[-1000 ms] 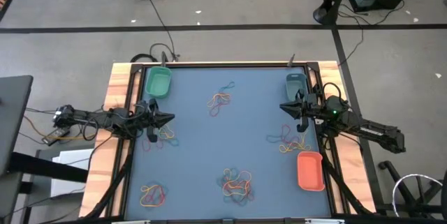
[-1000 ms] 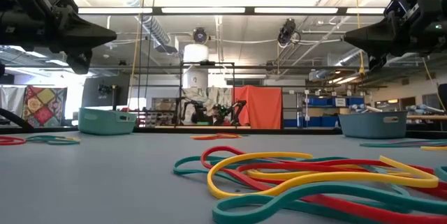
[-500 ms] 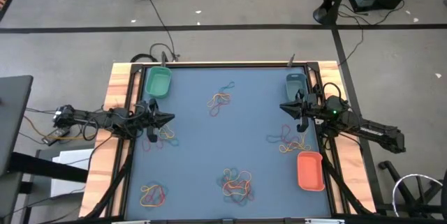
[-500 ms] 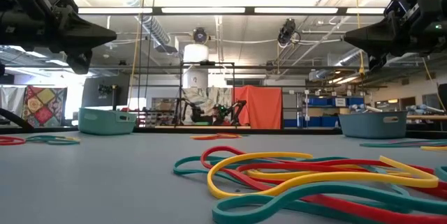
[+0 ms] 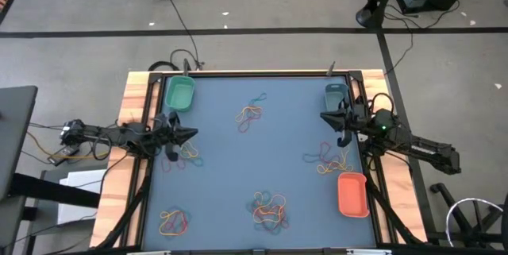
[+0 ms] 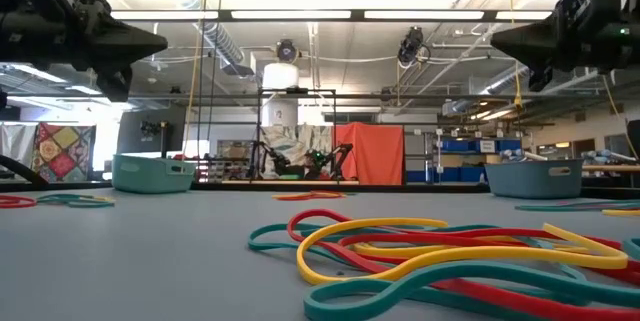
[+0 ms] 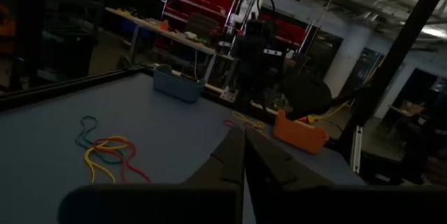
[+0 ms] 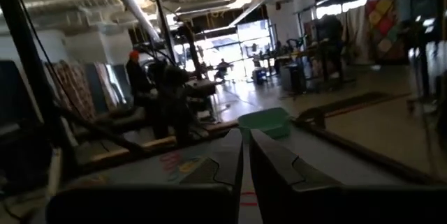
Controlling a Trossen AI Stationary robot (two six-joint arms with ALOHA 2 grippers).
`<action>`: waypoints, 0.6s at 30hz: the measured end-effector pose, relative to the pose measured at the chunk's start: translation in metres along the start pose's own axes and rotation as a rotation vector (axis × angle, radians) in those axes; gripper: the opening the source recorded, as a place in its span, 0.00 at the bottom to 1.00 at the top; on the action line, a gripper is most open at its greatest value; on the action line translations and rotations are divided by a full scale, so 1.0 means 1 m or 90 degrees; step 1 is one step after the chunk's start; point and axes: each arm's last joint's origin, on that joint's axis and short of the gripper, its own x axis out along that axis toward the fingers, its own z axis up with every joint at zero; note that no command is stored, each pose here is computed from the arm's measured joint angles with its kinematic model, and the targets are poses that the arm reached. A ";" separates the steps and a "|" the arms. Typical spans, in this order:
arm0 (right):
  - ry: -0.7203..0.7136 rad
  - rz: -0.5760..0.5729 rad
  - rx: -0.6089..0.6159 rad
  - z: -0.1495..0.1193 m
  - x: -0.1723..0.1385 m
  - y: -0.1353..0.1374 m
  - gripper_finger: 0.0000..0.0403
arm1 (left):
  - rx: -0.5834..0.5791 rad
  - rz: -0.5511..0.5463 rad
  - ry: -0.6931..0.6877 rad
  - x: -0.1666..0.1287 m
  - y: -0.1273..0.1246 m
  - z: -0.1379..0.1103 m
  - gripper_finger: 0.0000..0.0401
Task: Sort rubber bands into baskets
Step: Put the yellow rubber band into the green bin
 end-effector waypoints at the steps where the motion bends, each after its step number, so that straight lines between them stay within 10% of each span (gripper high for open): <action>1: -0.001 -0.003 0.004 0.000 0.000 0.000 0.10 | -0.001 -0.001 -0.004 0.000 0.000 0.001 0.04; 8: -0.008 -0.133 0.068 -0.003 0.001 -0.007 0.10 | -0.033 -0.004 -0.009 0.000 -0.001 0.001 0.04; 18: 0.151 -0.111 0.180 -0.017 0.016 -0.009 0.10 | 0.014 0.075 0.005 0.005 0.003 -0.003 0.05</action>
